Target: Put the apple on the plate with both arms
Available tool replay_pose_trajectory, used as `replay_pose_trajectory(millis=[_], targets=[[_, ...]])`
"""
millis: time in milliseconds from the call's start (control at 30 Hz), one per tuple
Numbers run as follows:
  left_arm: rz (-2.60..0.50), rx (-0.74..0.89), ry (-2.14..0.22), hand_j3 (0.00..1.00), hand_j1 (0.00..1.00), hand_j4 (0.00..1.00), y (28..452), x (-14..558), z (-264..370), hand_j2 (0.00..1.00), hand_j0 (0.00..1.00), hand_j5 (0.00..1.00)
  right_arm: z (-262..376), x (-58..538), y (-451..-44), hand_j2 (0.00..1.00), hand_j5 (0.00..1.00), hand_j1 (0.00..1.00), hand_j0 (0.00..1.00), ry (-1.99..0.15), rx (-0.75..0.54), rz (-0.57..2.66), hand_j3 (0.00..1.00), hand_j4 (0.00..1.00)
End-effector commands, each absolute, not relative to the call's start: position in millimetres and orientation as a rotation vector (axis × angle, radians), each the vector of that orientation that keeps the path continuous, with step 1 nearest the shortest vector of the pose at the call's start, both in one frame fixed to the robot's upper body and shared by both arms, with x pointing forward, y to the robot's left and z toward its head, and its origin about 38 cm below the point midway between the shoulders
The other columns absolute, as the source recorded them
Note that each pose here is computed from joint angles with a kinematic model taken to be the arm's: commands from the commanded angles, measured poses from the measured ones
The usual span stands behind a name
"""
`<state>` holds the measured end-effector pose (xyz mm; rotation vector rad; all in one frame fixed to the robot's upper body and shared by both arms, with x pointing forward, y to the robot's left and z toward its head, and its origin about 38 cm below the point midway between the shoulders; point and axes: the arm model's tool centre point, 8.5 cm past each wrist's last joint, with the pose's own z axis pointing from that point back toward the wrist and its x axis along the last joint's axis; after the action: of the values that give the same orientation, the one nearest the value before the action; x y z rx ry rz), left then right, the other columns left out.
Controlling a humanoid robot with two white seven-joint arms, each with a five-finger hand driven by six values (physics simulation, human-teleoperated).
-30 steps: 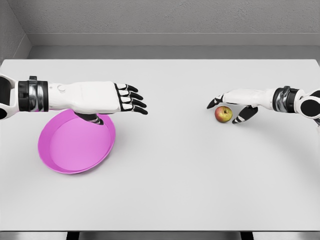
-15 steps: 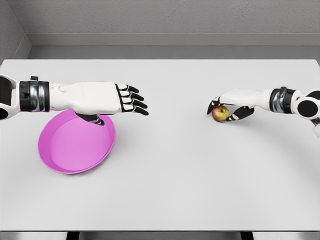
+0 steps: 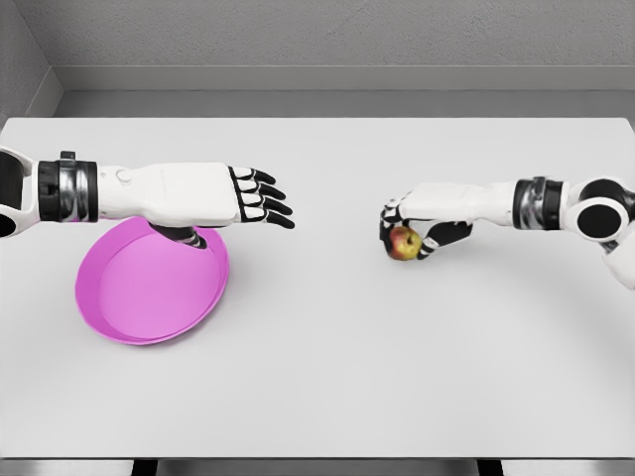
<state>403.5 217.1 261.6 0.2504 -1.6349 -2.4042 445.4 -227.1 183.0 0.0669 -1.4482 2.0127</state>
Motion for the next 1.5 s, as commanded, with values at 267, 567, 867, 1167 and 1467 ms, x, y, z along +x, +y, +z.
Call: replay_pose_trajectory(millis=[267,567,867,1167,1467], targets=[[-2.397,0.247,-1.641,1.0,1.0,1.0,216.5,403.7,262.5,1.0,1.0,1.0,183.0,458.4,-190.7,0.42,0.42,0.42,0.42,-1.491,0.139,1.932,0.42,0.42],[-2.397,0.246,-1.637,1.0,1.0,1.0,217.0,403.8,261.7,1.0,1.0,1.0,194.2,463.1,-198.9,1.0,1.0,1.0,1.0,-1.521,0.082,1.937,1.0,1.0],[-2.379,0.142,-1.629,1.0,1.0,1.0,133.6,458.6,234.4,1.0,1.0,1.0,247.2,456.7,-338.8,1.0,1.0,1.0,1.0,-1.676,-0.222,1.648,1.0,1.0],[-2.398,0.043,-1.683,1.0,1.0,1.0,83.5,453.3,225.7,1.0,1.0,1.0,265.3,451.1,-364.4,1.0,1.0,1.0,1.0,-1.631,-0.3,1.678,1.0,1.0],[-2.507,0.086,-1.594,1.0,1.0,1.0,80.0,448.7,202.6,1.0,1.0,1.0,267.3,451.3,-363.4,1.0,1.0,1.0,1.0,-1.637,-0.301,1.679,1.0,1.0]])
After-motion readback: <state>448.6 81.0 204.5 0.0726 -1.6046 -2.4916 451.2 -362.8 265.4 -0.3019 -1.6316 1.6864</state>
